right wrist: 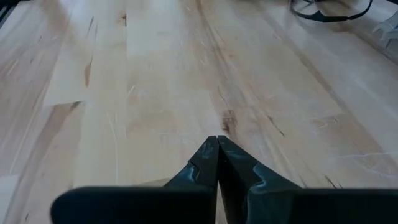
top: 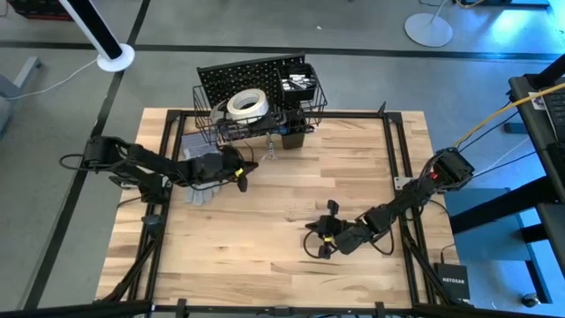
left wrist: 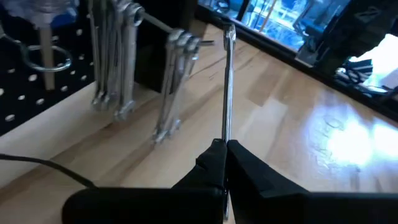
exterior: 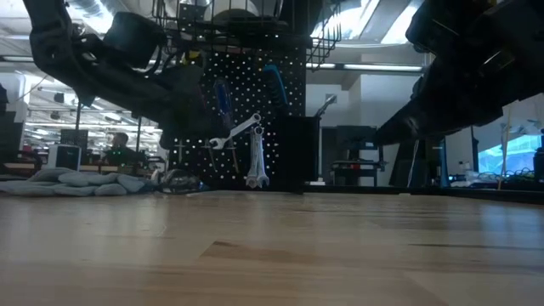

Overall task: Hang tools onto peg board
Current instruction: Hang the wrench on the pegboard

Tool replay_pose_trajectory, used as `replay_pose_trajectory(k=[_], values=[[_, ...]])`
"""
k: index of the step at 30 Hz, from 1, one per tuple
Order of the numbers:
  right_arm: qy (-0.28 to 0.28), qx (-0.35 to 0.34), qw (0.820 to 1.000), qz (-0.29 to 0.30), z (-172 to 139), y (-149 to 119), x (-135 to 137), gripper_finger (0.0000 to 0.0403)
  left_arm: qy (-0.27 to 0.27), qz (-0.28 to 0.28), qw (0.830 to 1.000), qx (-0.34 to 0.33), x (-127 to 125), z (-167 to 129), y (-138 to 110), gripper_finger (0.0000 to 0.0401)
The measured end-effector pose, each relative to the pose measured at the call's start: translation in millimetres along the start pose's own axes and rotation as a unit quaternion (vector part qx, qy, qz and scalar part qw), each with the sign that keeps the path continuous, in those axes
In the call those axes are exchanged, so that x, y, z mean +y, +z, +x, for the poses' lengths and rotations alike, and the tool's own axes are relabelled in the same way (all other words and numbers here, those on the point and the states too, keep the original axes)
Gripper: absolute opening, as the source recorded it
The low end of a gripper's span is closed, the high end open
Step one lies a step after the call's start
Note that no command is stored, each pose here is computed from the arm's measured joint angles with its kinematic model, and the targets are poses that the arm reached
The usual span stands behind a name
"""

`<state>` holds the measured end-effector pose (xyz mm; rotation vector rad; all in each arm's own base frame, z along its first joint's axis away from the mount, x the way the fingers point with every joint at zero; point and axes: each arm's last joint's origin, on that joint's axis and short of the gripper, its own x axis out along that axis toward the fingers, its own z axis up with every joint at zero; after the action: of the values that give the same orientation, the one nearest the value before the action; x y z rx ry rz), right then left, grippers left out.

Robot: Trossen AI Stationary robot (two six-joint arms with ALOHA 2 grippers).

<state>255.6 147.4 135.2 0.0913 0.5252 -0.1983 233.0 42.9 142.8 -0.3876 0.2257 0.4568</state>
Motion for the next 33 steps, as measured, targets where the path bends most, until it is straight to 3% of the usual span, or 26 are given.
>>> replay_pose_trajectory(k=[19,33], values=[[-0.019,-0.004,1.000,0.003,4.5,3.1,-6.5,0.0010,-0.004,-0.005,1.000,0.002,2.2,10.9,1.5,0.0000],[-0.020,-0.001,1.000,0.001,4.4,2.5,-6.5,0.0010,0.037,-0.008,0.999,0.007,11.1,16.6,2.6,0.0000]])
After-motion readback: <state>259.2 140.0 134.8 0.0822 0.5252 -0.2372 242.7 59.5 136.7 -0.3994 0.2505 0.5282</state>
